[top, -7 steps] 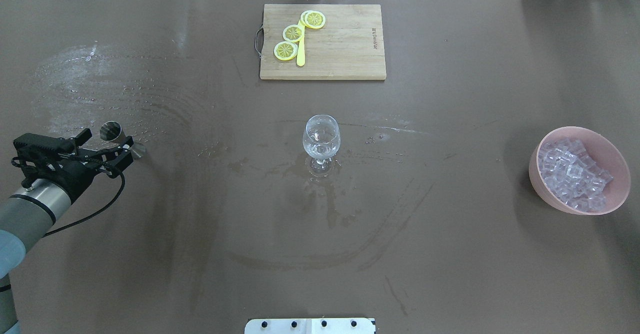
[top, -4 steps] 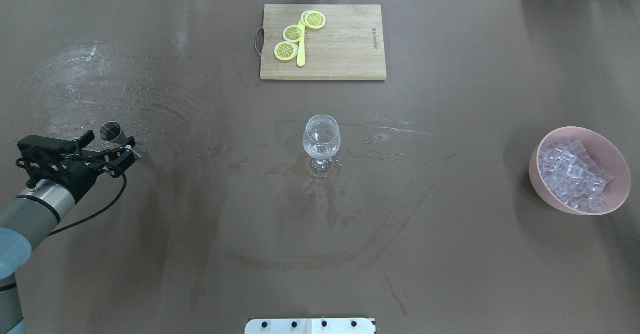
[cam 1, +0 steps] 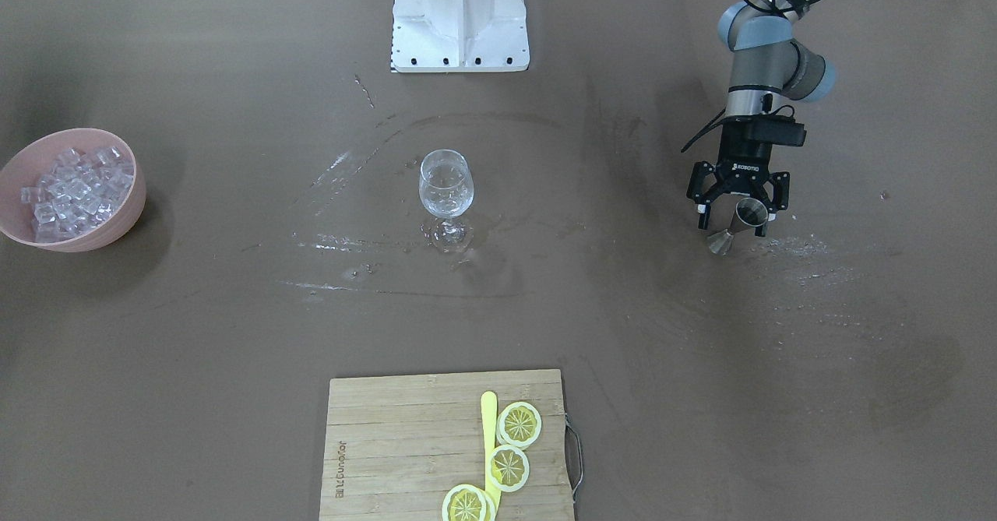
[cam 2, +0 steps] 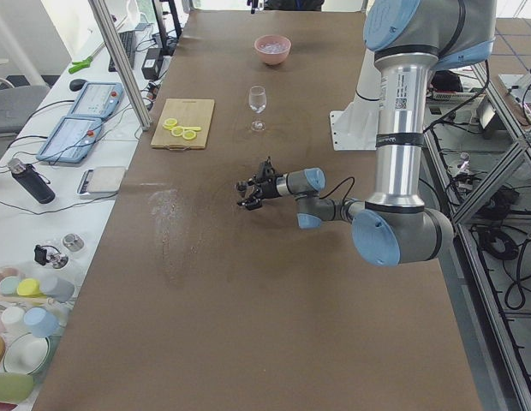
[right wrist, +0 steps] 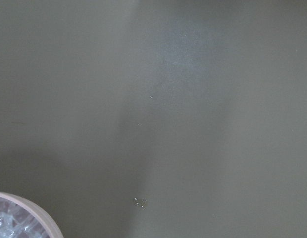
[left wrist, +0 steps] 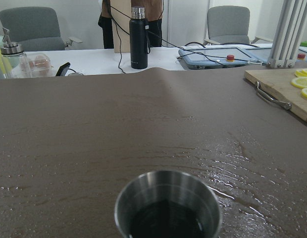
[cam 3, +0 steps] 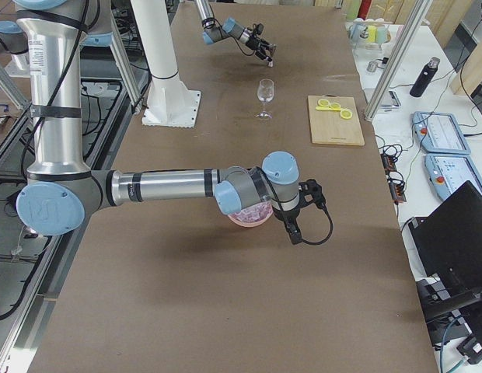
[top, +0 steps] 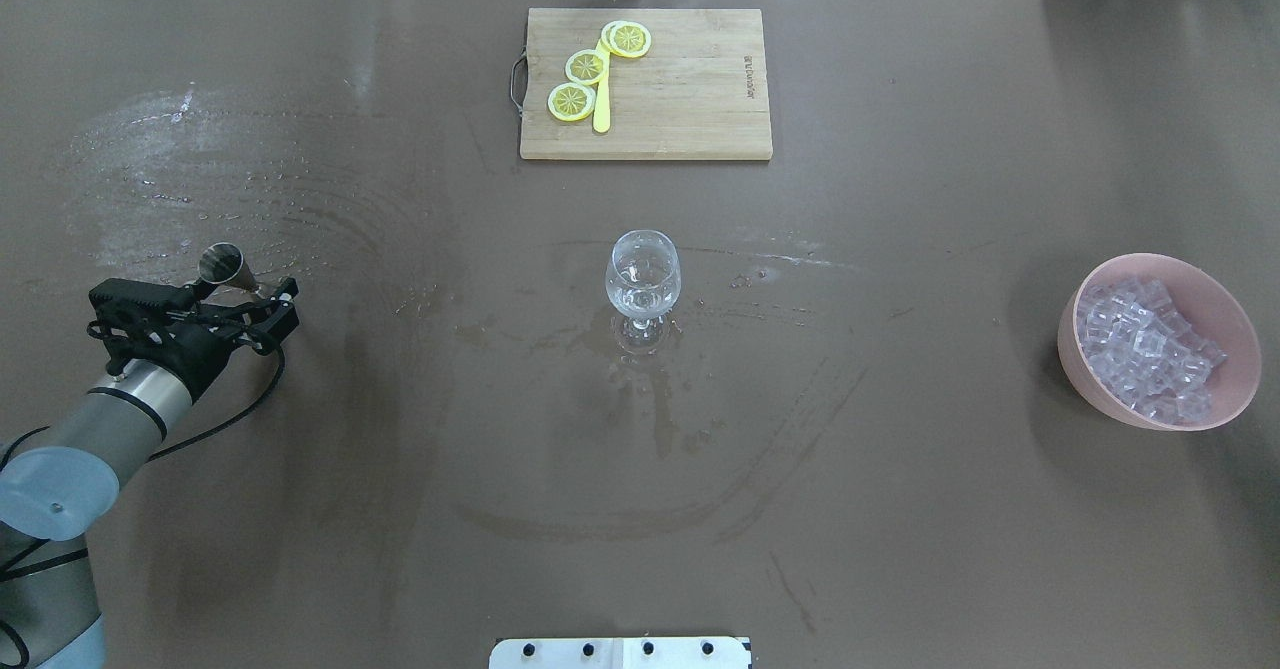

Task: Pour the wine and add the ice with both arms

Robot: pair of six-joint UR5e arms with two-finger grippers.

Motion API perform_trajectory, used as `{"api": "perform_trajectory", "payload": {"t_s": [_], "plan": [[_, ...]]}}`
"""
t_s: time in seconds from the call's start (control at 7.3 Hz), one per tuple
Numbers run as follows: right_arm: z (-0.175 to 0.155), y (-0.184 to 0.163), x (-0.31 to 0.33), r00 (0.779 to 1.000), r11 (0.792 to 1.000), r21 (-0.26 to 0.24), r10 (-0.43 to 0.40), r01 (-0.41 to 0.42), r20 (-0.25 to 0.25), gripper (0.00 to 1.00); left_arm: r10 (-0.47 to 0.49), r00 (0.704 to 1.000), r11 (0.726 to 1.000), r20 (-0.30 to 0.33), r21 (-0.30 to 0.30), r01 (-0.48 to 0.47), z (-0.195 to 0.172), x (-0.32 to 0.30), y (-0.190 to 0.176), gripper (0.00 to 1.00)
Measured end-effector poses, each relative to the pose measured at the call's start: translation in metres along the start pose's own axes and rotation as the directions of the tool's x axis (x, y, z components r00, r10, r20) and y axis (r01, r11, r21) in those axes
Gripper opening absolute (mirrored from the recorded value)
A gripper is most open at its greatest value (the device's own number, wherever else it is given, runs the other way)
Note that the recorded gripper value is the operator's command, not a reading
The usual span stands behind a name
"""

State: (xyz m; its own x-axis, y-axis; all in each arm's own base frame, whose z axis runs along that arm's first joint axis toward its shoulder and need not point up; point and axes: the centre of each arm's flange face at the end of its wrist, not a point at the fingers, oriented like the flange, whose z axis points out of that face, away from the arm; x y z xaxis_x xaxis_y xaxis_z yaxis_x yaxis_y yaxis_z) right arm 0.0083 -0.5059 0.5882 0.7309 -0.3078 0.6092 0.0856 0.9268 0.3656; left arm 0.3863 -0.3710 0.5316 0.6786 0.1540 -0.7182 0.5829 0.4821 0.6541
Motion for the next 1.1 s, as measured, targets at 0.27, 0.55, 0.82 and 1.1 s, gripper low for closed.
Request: {"api": "perform_trajectory", "payload": {"t_s": [0.27, 0.55, 0.82, 1.1], "plan": [[0.001, 0.0004, 0.0008, 1.0, 1.0, -0.002, 0.002, -0.002, 0.0, 1.0, -0.01, 1.0, 1.0, -0.01, 0.007, 0.01, 0.0021, -0.0012, 0.0025, 0.94], [0.0007, 0.0003, 0.0006, 1.0, 1.0, -0.001, 0.003, -0.003, 0.0, 1.0, -0.013, 1.0, 1.0, -0.017, 0.01, 0.014, 0.003, -0.0038, 0.005, 0.6], [0.0005, 0.0001, 0.0005, 1.0, 1.0, -0.001, 0.002, -0.002, 0.0, 1.0, -0.014, 1.0, 1.0, -0.018, 0.011, 0.014, 0.0031, -0.0043, 0.0054, 0.43], [0.0001, -0.0001, 0.0, 1.0, 1.0, 0.0, 0.001, -0.001, 0.0, 1.0, -0.015, 1.0, 1.0, -0.017, 0.011, 0.015, 0.0029, -0.0051, 0.0056, 0.32]]}}
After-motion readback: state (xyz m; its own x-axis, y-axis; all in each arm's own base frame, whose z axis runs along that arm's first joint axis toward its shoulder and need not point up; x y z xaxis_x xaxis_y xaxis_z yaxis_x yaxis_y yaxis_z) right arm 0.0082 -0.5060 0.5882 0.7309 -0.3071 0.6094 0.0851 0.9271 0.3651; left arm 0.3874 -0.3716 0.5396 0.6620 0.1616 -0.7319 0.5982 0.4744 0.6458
